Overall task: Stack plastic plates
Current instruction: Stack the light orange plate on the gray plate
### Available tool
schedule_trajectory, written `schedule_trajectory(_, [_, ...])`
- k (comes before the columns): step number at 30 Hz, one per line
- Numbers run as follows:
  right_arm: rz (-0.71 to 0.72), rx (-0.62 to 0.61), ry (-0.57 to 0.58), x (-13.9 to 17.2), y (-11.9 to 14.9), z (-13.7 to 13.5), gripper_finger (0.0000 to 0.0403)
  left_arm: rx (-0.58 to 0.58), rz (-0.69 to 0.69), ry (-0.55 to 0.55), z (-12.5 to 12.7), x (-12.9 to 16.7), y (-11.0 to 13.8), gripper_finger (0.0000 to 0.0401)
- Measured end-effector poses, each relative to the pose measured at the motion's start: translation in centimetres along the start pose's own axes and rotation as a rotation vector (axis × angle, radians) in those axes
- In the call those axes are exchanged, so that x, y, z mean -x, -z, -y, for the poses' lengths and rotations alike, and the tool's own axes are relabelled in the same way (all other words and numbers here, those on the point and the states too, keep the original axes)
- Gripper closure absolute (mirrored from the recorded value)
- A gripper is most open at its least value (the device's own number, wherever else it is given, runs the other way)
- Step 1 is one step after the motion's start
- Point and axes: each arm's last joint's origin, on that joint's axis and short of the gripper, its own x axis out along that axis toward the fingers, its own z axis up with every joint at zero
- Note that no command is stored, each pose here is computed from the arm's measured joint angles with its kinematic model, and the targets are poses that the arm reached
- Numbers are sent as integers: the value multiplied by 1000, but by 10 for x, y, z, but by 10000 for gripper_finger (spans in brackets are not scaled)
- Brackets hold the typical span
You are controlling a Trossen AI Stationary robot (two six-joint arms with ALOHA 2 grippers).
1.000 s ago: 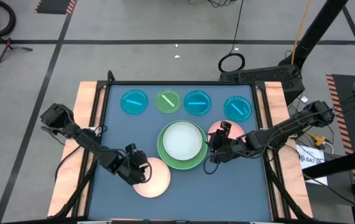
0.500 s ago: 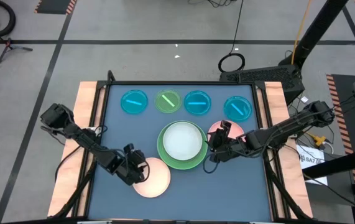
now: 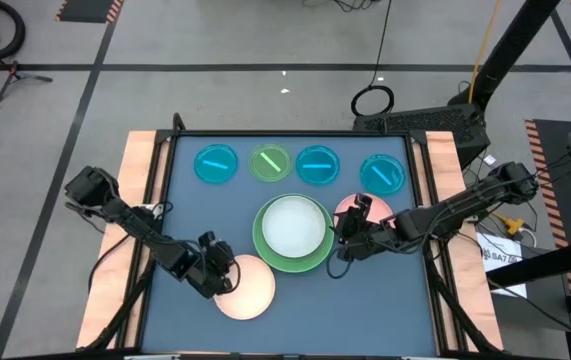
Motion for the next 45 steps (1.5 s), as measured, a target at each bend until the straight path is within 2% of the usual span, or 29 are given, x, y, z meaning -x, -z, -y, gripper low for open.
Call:
schedule_trajectory(3, [0,0,0,0,0,0,243,-11,1,2,0,0,0,377])
schedule_trajectory(5, [1,-1,0,0,0,0,243,-16,2,3,1,1,-1,389])
schedule_trajectory(9, [30,-28,-14,0,-4,-1,243,-76,-11,-26,5,7,-7,391])
schedule_trajectory(16, [134,-96,-56,1,-16,-5,243,-292,-15,-197,16,39,-33,392])
schedule_trajectory(20, [216,-122,-103,1,-26,-9,243,-423,16,-296,23,67,-53,393])
schedule_trajectory(25, [329,-142,-184,-6,-40,-17,243,-525,62,-389,27,98,-75,393])
schedule_trajectory(28, [392,-128,-242,-15,-46,-23,237,-592,102,-436,28,111,-84,393])
schedule_trajectory(31, [474,-163,-244,-24,-55,-25,226,-648,149,-486,27,115,-91,393])
schedule_trajectory(35, [544,-204,-248,-36,-62,-23,216,-676,196,-554,24,115,-100,393])
schedule_trajectory(39, [592,-214,-330,-44,-67,-21,214,-673,216,-608,19,112,-107,393])
schedule_trajectory(45, [602,-233,-305,-54,-68,-17,219,-644,234,-663,12,106,-117,393])
